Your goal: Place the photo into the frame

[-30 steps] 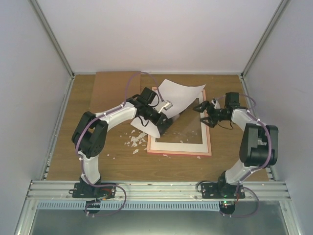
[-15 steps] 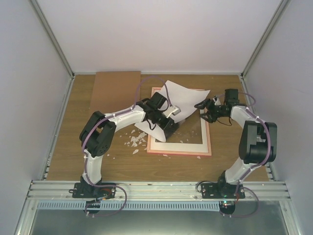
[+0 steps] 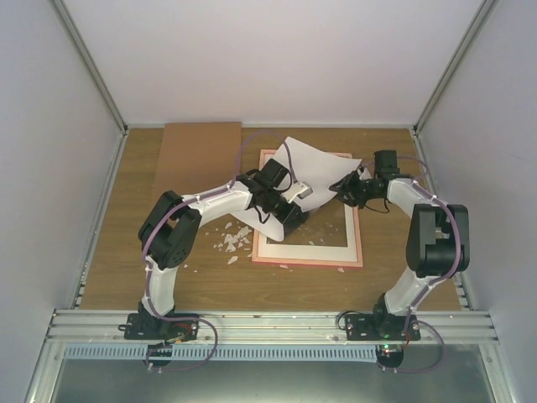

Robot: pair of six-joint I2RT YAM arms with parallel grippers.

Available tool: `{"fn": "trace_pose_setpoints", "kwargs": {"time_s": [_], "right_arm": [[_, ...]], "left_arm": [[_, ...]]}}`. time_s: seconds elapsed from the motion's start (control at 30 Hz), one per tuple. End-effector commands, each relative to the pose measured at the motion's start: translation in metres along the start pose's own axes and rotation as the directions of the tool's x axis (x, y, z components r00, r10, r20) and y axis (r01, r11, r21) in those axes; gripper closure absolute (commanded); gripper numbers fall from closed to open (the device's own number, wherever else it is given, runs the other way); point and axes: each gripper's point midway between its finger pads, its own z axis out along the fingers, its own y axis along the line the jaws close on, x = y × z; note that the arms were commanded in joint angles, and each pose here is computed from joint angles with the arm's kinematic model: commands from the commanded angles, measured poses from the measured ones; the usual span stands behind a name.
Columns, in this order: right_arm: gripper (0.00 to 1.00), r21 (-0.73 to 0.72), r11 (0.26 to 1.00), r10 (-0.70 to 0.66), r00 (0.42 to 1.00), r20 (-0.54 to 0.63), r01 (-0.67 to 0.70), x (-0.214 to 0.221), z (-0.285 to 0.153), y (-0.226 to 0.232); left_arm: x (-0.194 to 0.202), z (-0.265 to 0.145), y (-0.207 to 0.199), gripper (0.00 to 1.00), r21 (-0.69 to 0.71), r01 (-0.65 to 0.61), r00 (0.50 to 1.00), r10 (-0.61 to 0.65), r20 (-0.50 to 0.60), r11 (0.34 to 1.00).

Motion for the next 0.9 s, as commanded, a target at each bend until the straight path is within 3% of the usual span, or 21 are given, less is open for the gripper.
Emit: {"fn": "trace_pose_setpoints", "kwargs": {"time_s": [0.0,0.1,0.23,0.53,0.67,0.87], "right_arm": [[0.68,0.034,0.999,-0.020,1.000,-0.010,0.020,0.002,0.012,0.008],[0.80,0.044,0.999,-0.030,0.999,-0.017,0.030,0.002,0.015,0.007],[0.99,0.067,0.996,-0.058,0.998,-0.012,0.059,0.001,0.012,0.002],[1.00,-0.036,0.958,-0.286,0.955,-0.080,0.284,0.006,-0.009,0.003],[1.00,-0.069,0.913,-0.408,0.908,-0.098,0.403,0.009,-0.017,0.016],[1.00,-0.127,0.831,-0.556,0.816,-0.157,0.542,0.017,-0.026,0.024]], "left_arm": [[-0.012,0.004,-0.008,0.92,-0.010,-0.046,0.998,0.046,0.032,0.999],[-0.012,0.005,-0.011,0.90,-0.018,-0.060,0.998,0.060,0.029,0.998],[-0.012,-0.004,-0.009,0.76,-0.042,-0.082,0.996,0.083,0.029,0.996],[-0.027,-0.083,0.009,0.32,-0.123,-0.099,0.980,0.118,0.159,0.988],[-0.024,-0.112,0.026,0.02,-0.185,-0.084,0.977,0.117,0.177,0.979],[-0.013,-0.138,0.050,0.01,-0.240,-0.050,0.974,0.100,0.201,0.969]]}}
